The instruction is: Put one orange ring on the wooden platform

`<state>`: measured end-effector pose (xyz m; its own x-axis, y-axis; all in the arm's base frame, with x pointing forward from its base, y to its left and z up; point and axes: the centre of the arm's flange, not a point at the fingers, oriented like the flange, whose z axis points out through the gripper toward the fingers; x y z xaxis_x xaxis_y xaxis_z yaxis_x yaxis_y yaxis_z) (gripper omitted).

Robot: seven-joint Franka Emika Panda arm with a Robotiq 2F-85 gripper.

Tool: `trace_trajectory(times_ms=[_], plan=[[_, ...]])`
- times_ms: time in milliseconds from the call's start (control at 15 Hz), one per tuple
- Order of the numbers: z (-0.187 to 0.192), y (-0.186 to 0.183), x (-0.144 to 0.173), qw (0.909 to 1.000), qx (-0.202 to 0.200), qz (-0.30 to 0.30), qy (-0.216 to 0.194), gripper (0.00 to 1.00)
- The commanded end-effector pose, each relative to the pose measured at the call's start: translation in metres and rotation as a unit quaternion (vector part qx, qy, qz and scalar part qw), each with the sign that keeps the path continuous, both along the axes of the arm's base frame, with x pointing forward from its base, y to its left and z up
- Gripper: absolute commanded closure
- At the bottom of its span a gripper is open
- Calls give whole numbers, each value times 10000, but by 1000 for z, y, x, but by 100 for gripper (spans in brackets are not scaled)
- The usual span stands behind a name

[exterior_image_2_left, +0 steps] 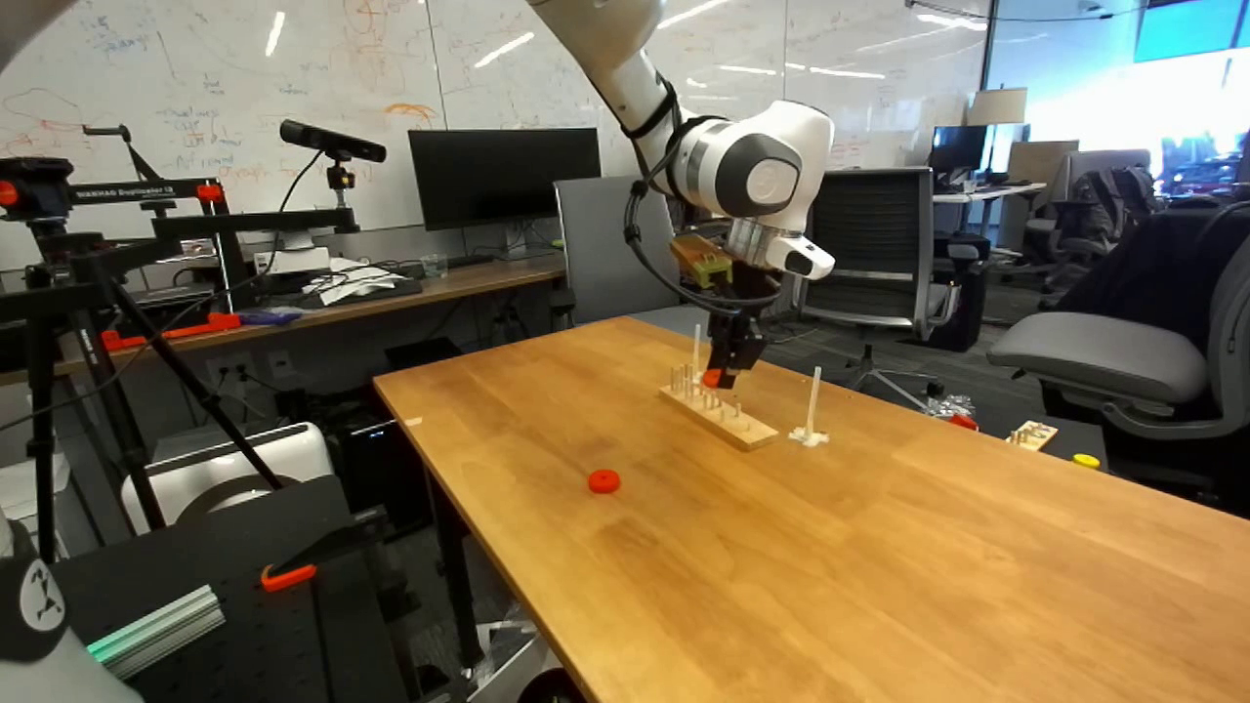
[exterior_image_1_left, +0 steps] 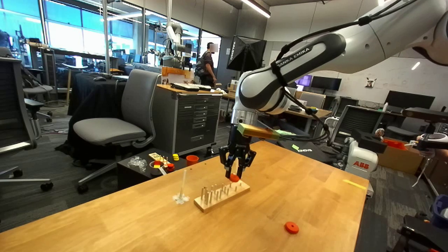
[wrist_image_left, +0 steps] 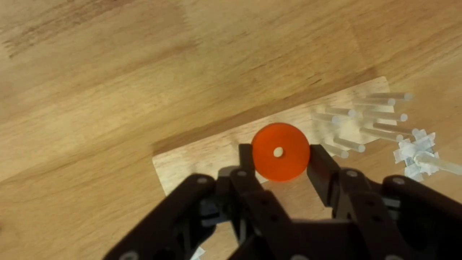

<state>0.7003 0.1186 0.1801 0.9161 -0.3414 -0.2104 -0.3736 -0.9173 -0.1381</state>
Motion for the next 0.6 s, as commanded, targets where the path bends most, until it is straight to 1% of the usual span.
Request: trace_trajectory(times_ms=[0, 533], plan=[[5, 3, 21, 9997, 27, -217, 130, 82], [-12, -7, 32, 9978, -116, -456, 464, 82]])
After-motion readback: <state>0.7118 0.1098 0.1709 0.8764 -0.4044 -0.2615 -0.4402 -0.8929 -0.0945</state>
